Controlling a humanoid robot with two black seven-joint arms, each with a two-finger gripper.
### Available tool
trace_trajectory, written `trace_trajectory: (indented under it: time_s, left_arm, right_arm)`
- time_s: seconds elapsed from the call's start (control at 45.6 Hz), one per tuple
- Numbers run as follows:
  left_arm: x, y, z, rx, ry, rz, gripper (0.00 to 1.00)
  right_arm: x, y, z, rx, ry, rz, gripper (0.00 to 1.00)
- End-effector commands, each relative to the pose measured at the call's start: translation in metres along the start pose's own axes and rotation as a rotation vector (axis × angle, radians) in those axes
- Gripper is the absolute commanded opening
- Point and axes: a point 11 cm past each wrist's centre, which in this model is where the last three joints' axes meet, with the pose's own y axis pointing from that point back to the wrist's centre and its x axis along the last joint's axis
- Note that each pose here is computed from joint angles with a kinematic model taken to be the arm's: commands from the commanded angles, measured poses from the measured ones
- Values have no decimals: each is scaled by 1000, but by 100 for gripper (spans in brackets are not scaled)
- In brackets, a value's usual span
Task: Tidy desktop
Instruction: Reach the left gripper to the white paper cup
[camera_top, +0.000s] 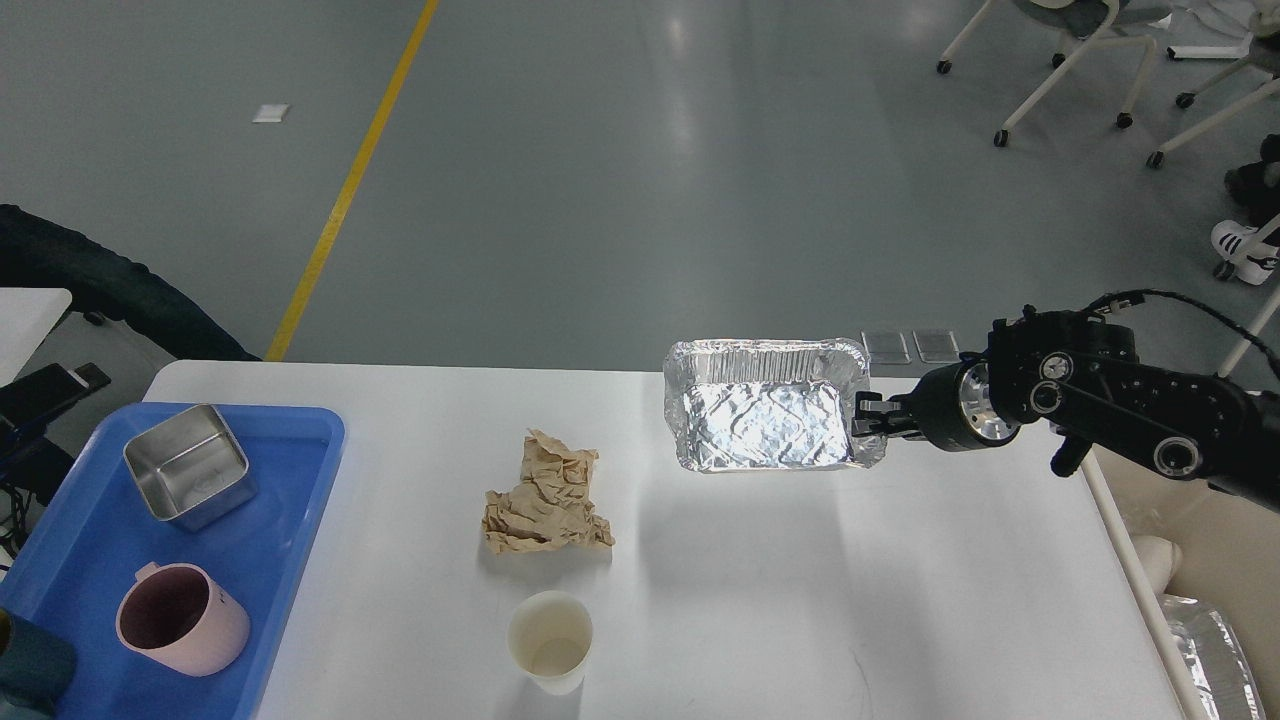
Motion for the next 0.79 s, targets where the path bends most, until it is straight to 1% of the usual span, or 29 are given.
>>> trace_trajectory:
  time_s: [0.0, 0.11, 0.197, 0.329, 0.504, 0.592, 0.658, 0.767]
  left_arm:
    - [-8, 0, -4, 4, -40, -26, 97]
    - [-10, -2, -4, -1, -45, -28, 97]
    - [-14, -11, 8, -48, -25, -35, 97]
    - [-35, -38, 33, -130, 38, -76, 97]
    - [-37, -70, 47, -172, 47, -125, 97]
    - [-52, -90, 59, -194, 11, -177, 97]
    - [-73, -103, 71, -218, -46, -226, 97]
    - [-105, -115, 89, -236, -112, -313, 97]
  right_arm:
    - [0, 1, 1, -1, 0, 2, 0]
    - [1, 2, 3, -4, -4, 4, 0]
    - [1, 2, 2, -3, -3, 3, 0]
    - [1, 2, 2, -3, -3, 3, 0]
    - [1, 2, 3, -4, -3, 4, 0]
    - [1, 2, 2, -3, -3, 3, 0]
    - [1, 1, 1, -2, -1, 4, 0]
    - [2, 2, 3, -6, -3, 6, 0]
